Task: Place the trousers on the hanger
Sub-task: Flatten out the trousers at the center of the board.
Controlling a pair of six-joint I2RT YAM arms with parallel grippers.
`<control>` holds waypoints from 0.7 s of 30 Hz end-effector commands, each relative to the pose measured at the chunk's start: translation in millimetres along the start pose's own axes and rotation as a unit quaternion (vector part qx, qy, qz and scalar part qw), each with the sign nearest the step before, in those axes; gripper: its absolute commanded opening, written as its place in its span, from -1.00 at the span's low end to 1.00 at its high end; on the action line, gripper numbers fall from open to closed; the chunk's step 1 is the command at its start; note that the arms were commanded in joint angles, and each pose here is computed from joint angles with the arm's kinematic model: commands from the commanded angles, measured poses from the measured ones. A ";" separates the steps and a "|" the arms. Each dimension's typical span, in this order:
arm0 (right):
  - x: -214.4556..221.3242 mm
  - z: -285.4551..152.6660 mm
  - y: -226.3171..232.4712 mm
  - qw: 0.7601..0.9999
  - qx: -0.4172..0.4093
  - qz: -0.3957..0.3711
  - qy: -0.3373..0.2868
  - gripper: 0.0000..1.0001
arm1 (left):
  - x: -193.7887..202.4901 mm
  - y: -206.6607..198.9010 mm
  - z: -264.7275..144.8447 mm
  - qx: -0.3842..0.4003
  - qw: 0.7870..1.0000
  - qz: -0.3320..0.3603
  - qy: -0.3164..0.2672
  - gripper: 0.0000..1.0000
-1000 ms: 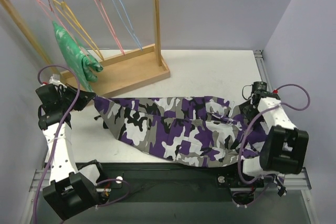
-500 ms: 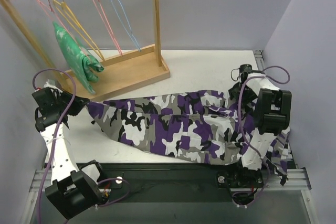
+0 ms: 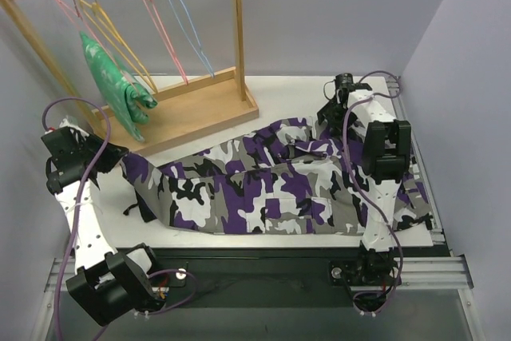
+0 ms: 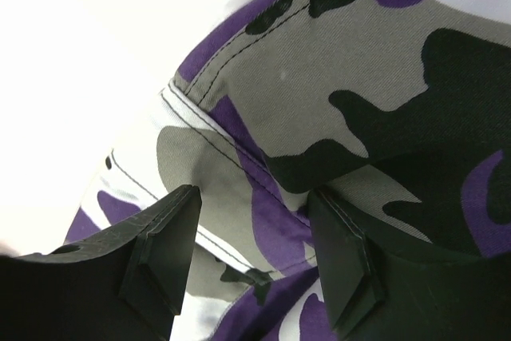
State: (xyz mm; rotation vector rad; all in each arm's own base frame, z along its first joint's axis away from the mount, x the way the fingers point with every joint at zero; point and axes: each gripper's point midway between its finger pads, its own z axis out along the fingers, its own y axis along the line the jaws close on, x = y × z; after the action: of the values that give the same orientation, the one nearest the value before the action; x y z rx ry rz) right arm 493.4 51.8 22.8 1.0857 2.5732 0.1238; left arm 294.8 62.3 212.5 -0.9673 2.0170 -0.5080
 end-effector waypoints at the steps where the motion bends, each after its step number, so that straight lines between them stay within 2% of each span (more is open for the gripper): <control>1: 10.1 -26.2 24.9 0.998 -0.050 -0.029 0.038 0.15 | -21.2 -13.3 -10.6 0.011 0.999 0.025 -0.028 -1.00; 6: -16.0 -86.9 31.4 0.994 -0.105 -0.043 0.000 0.19 | -15.3 -12.0 -8.3 0.018 0.999 0.009 -0.025 -1.00; 10: -22.3 -133.2 0.3 0.993 -0.116 -0.024 -0.026 0.22 | -9.8 -11.7 -5.6 0.027 0.999 -0.006 -0.023 -1.00; 15: -3.1 -153.6 -96.3 0.997 -0.071 0.032 -0.027 0.21 | -8.4 -9.2 -6.3 0.020 0.999 0.009 -0.025 -1.00; 16: 0.3 -170.4 -108.1 0.995 -0.081 0.040 -0.040 0.21 | -5.4 -7.2 -6.1 0.009 0.999 0.024 -0.022 -1.00; 17: 21.8 -156.4 -137.6 0.997 -0.056 0.056 -0.011 0.20 | -9.0 -9.6 -8.1 0.006 0.999 0.035 -0.029 -1.00; 20: 51.6 -166.7 -177.9 0.997 -0.043 0.064 -0.005 0.20 | -2.0 -9.3 -6.3 -0.003 0.998 0.057 -0.020 -1.00; 21: 71.6 -154.2 -207.8 0.996 -0.014 0.087 0.016 0.20 | 0.7 -10.2 -5.4 -0.001 0.998 0.060 -0.016 -1.00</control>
State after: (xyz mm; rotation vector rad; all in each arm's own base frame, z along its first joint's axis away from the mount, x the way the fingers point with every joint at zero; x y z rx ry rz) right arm 334.4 -38.1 156.9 1.1814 2.3160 0.2801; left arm 292.2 56.8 206.5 -0.9459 2.0419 -0.4832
